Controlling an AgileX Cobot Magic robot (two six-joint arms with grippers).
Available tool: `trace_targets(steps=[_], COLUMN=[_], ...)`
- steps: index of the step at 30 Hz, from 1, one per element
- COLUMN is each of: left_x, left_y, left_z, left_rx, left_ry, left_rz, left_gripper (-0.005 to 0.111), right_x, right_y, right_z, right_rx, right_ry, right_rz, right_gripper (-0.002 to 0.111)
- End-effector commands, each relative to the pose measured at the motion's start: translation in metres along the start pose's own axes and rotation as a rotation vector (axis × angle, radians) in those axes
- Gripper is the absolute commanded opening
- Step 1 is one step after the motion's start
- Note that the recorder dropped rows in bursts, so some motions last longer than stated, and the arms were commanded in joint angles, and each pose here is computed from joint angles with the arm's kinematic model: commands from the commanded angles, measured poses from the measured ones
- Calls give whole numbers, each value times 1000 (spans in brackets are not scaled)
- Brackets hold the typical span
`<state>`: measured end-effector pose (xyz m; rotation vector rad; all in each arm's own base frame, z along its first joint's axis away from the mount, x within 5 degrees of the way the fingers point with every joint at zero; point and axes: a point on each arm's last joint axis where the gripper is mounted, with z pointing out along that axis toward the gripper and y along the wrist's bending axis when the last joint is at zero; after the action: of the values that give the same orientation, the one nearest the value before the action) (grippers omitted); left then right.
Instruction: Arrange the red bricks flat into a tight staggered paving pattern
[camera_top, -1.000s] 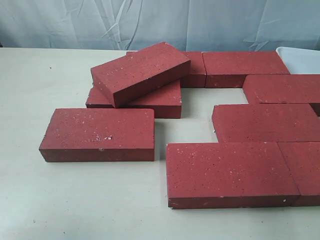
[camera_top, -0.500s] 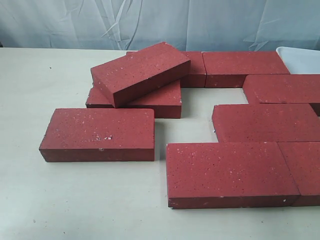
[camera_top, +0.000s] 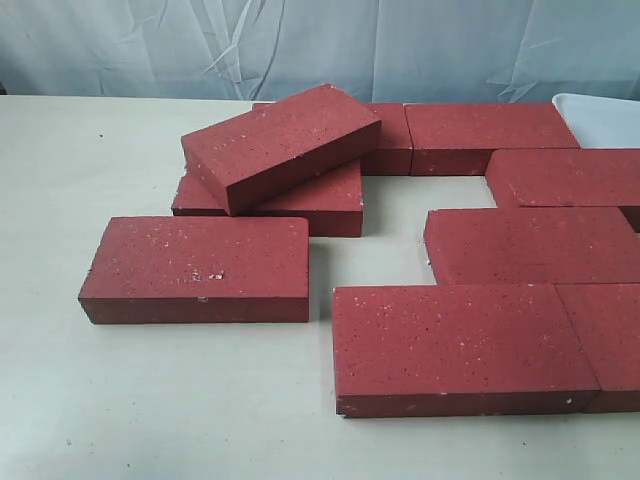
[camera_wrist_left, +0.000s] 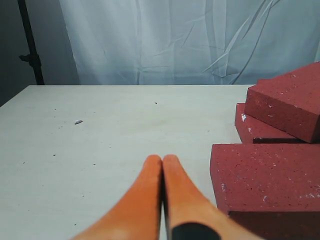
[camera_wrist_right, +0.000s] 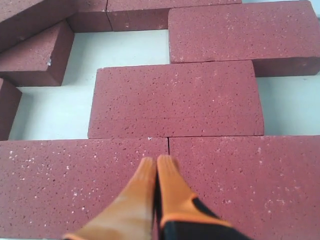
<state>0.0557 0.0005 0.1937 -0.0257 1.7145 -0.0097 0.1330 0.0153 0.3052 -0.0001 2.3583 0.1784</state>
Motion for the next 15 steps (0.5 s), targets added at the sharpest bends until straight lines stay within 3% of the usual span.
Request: trace_targets(steps=[1,8,15], left_x=[1,-1,-15], left_y=[0,0,0], left_z=[0,0,-1], left_rx=[1,-1,4], left_ry=[-5,-23,-181], left_rz=[0,11,11], left_gripper=[0,0,0], right_x=[-7,-10,-12], right_y=[0,-1,-1], right_z=[14,37,43], right_rx=[1,-9,-10], right_ry=[20,89,98], right_rz=[6,39,47], right_gripper=[0,0,0])
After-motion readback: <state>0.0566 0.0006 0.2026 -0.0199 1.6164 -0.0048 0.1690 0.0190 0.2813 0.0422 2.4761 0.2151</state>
